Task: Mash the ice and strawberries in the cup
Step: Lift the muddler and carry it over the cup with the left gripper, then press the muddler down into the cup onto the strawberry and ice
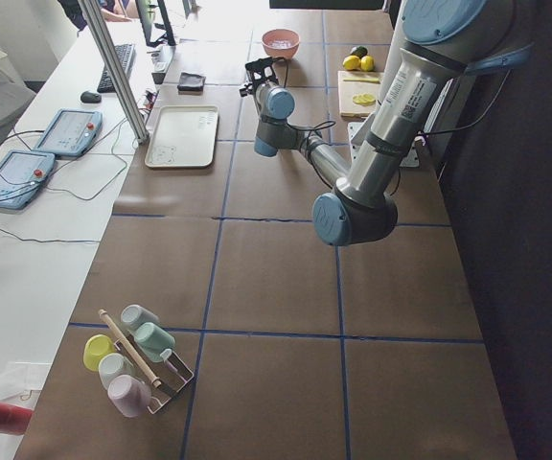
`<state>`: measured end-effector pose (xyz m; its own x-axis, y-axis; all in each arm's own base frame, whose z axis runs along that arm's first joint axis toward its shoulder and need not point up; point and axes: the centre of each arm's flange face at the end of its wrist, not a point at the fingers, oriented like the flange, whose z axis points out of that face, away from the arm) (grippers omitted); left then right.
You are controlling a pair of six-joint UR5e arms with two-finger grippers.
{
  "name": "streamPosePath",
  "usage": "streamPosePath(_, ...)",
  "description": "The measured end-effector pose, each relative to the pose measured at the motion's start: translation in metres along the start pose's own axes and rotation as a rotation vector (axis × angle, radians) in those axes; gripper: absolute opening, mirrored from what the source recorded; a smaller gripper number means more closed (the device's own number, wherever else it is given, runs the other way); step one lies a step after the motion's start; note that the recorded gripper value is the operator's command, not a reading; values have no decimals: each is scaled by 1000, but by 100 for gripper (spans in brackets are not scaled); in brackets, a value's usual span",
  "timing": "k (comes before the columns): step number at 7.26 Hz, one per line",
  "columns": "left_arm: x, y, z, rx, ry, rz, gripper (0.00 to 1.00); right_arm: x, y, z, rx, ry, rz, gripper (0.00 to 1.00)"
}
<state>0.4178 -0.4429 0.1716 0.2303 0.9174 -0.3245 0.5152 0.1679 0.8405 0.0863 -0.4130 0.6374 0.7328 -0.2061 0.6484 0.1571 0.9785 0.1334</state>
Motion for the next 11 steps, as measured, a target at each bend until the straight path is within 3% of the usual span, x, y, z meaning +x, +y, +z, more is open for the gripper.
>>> streamPosePath(2,23,0,10,98,-13,-11,0,0,0,0,0,0,0,100)
streamPosePath(4,61,36,24,161,-21,7,0,0,1,0,0,0,1,100)
streamPosePath(8,89,116,26,227,-25,8,0,0,1,0,0,0,0,100)
streamPosePath(11,71,112,20,282,-56,32,0,-2,1,-2,4,1,-3,100)
